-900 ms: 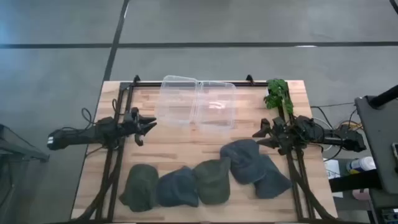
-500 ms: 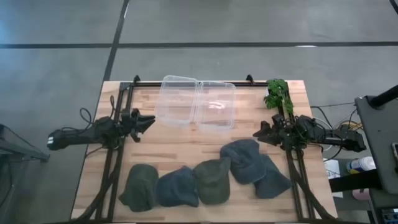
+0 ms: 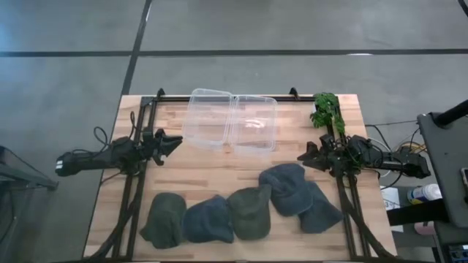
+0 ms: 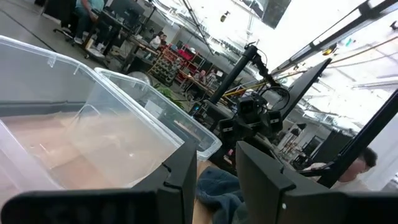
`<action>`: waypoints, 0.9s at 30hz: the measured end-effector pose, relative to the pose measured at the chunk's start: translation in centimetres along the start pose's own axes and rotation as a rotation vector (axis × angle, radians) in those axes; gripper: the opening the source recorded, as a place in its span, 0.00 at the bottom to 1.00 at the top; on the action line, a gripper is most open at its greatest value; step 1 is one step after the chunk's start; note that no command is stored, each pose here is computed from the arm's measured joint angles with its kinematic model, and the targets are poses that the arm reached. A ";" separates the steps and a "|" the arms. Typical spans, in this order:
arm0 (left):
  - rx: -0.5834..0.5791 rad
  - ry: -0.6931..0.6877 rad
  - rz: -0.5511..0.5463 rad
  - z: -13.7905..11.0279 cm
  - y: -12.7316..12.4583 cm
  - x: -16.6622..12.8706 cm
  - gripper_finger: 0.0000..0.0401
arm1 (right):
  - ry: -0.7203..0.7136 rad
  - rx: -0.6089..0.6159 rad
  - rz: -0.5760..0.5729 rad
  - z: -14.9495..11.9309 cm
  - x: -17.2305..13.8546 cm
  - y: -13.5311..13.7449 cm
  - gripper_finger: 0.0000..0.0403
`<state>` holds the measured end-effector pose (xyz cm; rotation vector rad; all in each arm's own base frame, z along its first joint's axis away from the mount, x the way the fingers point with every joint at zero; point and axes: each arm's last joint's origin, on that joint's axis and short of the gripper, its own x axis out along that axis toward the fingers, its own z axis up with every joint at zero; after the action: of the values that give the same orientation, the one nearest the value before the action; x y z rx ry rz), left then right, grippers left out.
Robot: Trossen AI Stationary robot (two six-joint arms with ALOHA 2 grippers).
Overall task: Pick & Place hat
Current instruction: Put the middle blue cap into the right transparent bin
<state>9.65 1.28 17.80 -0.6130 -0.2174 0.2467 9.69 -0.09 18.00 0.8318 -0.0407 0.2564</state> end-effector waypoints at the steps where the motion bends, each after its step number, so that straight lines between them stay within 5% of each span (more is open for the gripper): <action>1: -0.060 -0.013 -0.010 0.1 -0.1 0.0 0.26 | 0.000 0.024 0.000 0.0 0.0 0.0 0.48; 5: -0.511 -0.040 -0.047 0.5 -0.3 0.0 0.26 | 0.000 0.247 0.001 0.0 0.0 0.0 0.48; 7: -0.612 -0.039 -0.045 0.5 -0.3 0.0 0.26 | 0.000 0.312 0.001 0.0 0.0 0.0 0.48; 18: -0.639 -0.066 -0.021 0.5 -0.2 0.0 0.26 | -0.152 0.321 -0.024 0.7 0.0 0.2 0.48; 23: -0.651 -0.102 0.006 0.6 -0.1 0.0 0.26 | -0.063 0.412 0.027 0.4 0.2 0.4 0.48; 27: -0.644 -0.112 0.016 0.6 -0.1 0.0 0.26 | 0.046 0.401 -0.091 0.8 0.6 1.5 0.44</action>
<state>9.49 1.54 18.32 -1.2404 -0.4064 0.2253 9.96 0.42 19.66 1.2230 0.0950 0.2005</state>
